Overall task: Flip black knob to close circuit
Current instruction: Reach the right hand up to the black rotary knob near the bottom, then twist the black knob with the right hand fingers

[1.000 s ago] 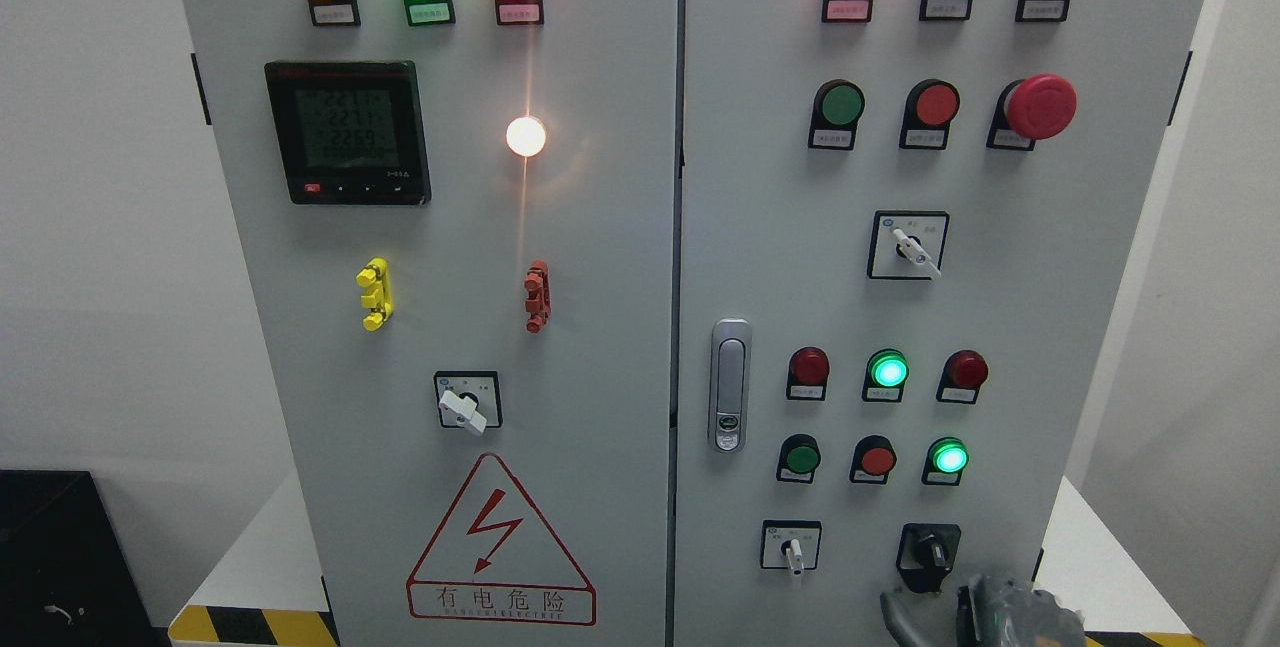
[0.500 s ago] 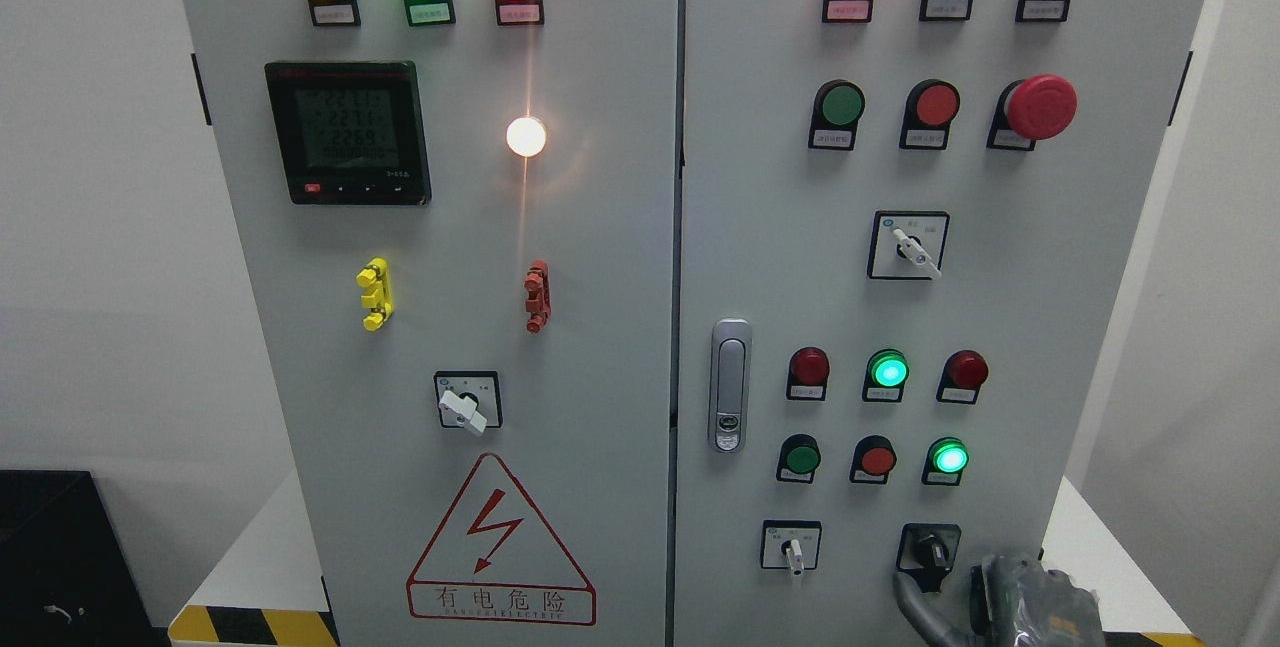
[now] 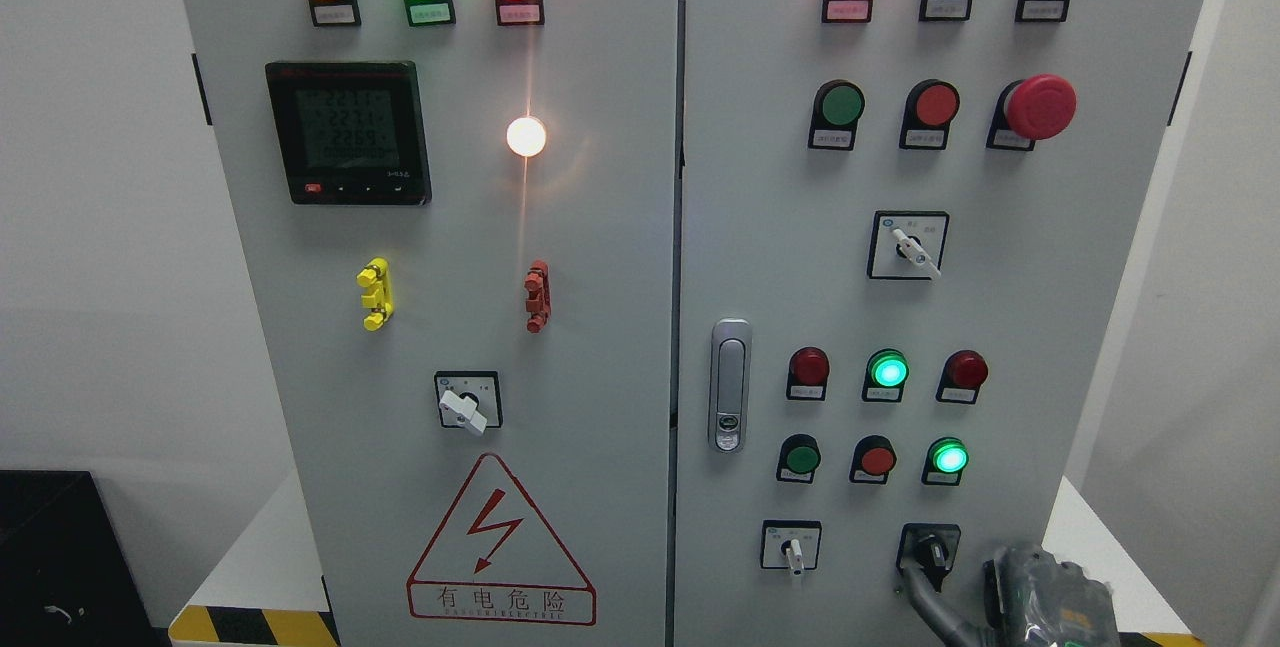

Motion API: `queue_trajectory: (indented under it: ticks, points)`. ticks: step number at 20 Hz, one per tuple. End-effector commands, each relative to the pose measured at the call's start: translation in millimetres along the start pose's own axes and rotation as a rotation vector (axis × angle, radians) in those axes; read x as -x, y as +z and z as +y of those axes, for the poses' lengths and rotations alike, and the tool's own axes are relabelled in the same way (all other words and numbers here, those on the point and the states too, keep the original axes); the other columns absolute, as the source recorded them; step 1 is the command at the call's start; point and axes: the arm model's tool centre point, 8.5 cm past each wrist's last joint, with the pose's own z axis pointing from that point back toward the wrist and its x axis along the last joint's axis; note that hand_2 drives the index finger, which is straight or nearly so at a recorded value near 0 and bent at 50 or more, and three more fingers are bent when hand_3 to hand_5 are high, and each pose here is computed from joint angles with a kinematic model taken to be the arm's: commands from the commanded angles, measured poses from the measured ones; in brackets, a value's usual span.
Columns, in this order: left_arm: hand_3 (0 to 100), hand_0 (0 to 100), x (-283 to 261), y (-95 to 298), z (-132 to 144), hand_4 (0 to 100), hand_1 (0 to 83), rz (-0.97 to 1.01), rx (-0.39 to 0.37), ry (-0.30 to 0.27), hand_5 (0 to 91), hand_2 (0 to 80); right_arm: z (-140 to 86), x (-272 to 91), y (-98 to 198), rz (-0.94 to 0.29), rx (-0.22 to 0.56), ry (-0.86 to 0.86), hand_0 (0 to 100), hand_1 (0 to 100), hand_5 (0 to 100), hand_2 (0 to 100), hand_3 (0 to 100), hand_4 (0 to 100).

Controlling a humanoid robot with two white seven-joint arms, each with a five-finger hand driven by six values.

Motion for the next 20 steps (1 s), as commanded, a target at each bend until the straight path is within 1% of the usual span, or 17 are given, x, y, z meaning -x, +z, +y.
queue_trajectory:
  ticks: [1,20]
  points:
    - [0,12,0.0,0.0,0.0,0,55.6,0.000,0.001,0.001,0.0,0.0,-1.2,10.6,-2.5,0.019,0.004,0.016,0,1,100,96,100,100]
    - [0,12,0.0,0.0,0.1,0,55.6,0.000,-0.001,0.001,0.0,0.0,-6.6,19.6,-3.8,0.033,0.019,0.015,0,1,100,95,100,100]
